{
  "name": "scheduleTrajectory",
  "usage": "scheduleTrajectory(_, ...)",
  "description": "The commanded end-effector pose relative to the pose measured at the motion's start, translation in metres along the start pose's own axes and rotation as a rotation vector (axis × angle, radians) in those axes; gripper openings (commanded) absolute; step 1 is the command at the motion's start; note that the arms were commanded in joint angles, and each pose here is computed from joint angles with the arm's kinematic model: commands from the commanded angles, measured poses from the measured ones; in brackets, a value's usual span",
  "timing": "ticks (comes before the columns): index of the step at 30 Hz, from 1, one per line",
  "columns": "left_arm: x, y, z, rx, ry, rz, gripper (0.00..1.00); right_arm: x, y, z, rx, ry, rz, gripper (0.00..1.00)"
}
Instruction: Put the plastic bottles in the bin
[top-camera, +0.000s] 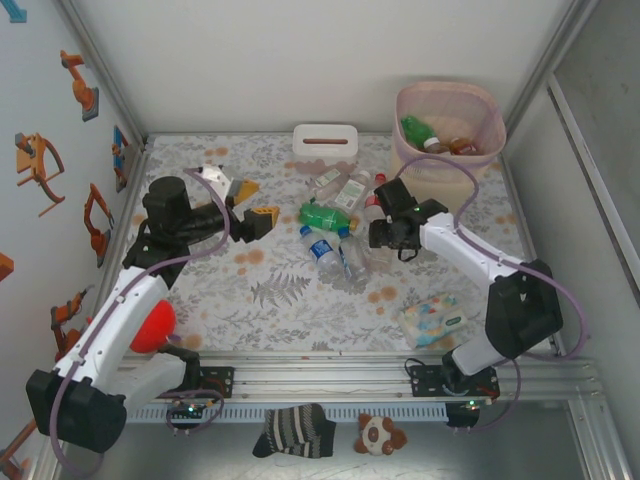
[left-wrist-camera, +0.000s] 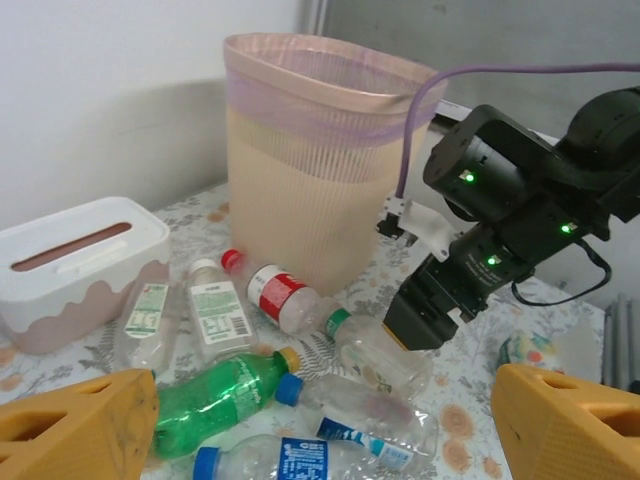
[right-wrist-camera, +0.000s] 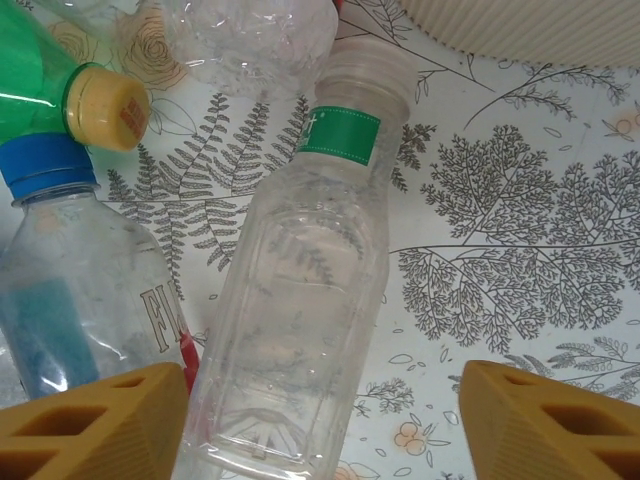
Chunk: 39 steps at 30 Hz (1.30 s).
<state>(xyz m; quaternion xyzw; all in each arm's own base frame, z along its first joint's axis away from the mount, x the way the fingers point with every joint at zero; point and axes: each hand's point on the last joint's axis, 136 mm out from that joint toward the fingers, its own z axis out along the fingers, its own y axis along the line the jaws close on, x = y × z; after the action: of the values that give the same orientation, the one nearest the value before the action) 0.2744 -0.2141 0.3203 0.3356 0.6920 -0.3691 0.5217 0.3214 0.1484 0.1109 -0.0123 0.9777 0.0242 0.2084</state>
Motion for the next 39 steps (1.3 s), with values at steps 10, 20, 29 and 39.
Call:
scheduleTrajectory(10, -0.002, 0.005, -0.013, -0.078, 0.038, 0.072, 0.90, 0.002, -0.004, 0.034, 0.095, 0.042, 0.121, 0.78)
scheduleTrajectory(20, 0.006, 0.010, -0.010, -0.115, 0.065, 0.056, 0.90, -0.003, 0.005, 0.062, 0.099, 0.055, 0.160, 0.71)
scheduleTrajectory(29, 0.008, 0.011, -0.009, -0.117, 0.073, 0.050, 0.90, 0.002, 0.000, 0.063, 0.118, 0.061, 0.152, 0.63)
scheduleTrajectory(39, 0.008, 0.009, -0.008, -0.112, 0.072, 0.049, 0.90, 0.008, -0.004, 0.027, 0.097, 0.053, 0.125, 0.55)
